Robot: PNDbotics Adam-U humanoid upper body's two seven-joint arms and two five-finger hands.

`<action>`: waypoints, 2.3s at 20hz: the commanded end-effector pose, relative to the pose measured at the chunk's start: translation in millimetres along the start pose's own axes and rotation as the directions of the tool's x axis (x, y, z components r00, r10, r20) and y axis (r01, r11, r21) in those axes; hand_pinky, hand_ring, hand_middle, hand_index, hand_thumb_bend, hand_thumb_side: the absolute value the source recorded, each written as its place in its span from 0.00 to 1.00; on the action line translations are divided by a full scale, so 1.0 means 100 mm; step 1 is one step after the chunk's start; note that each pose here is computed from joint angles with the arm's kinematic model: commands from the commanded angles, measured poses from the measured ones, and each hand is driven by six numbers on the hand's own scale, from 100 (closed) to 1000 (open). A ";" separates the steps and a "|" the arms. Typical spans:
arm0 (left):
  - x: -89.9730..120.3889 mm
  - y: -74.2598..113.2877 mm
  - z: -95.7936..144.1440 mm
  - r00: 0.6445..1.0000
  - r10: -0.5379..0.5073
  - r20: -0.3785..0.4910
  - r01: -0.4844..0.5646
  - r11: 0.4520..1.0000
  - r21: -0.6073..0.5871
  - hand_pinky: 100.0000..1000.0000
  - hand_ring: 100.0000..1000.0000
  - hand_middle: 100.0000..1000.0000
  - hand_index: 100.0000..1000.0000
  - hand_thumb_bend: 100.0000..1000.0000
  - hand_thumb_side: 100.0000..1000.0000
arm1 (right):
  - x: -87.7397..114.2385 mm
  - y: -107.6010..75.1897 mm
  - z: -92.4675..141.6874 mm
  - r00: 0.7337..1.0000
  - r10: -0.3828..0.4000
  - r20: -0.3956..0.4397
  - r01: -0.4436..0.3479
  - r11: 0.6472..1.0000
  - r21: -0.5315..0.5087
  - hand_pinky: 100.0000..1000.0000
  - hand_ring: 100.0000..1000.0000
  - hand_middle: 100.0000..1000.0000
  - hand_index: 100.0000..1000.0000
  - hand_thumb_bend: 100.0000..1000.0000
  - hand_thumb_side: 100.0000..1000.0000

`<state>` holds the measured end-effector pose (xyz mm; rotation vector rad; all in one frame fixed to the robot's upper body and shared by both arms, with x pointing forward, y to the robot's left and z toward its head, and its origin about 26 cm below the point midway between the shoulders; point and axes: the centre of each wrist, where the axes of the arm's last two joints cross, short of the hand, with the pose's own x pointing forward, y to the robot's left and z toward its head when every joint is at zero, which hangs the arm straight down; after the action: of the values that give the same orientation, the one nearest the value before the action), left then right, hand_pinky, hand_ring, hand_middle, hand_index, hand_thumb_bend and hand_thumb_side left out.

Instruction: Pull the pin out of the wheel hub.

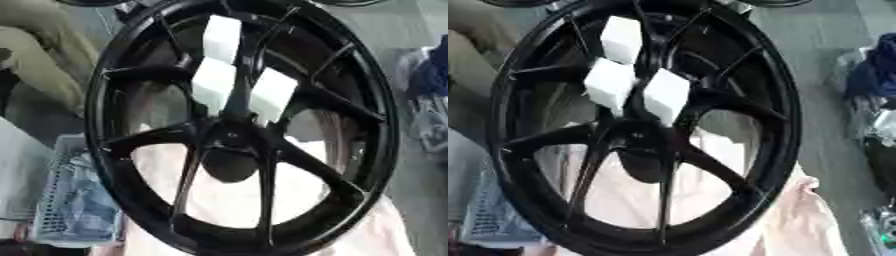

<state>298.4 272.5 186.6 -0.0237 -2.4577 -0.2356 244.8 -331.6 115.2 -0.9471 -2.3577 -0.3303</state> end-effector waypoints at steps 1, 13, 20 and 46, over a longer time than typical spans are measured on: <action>0.09 0.05 -0.07 0.998 -0.041 0.039 0.043 0.998 -0.041 0.84 0.66 0.62 0.70 0.00 0.64 | 0.02 -0.03 -0.05 1.000 0.000 0.020 0.000 1.000 0.001 0.56 0.73 0.64 0.78 0.00 0.21; 0.46 0.39 -0.49 0.884 -0.424 0.196 0.467 0.803 -0.371 0.81 0.67 0.64 0.73 0.00 0.58 | 0.01 -0.07 -0.04 1.000 0.013 0.016 -0.013 1.000 0.013 0.56 0.73 0.64 0.78 0.00 0.21; 0.72 0.44 -0.78 0.794 -0.540 0.278 0.587 0.565 -0.579 0.80 0.67 0.64 0.74 0.00 0.56 | 0.00 -0.09 -0.03 1.000 0.017 0.009 -0.017 1.000 0.022 0.56 0.73 0.64 0.78 0.00 0.20; 1.34 -0.06 -1.51 0.684 -0.611 0.400 0.561 0.090 -0.823 0.83 0.75 0.73 0.80 0.00 0.56 | 0.00 -0.08 0.04 1.000 0.016 -0.025 -0.015 0.998 0.055 0.55 0.73 0.64 0.77 0.00 0.22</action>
<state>288.4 233.5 379.1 0.4992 -1.7983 -1.9519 237.9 -333.2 106.7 -0.9299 -2.3062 -0.2889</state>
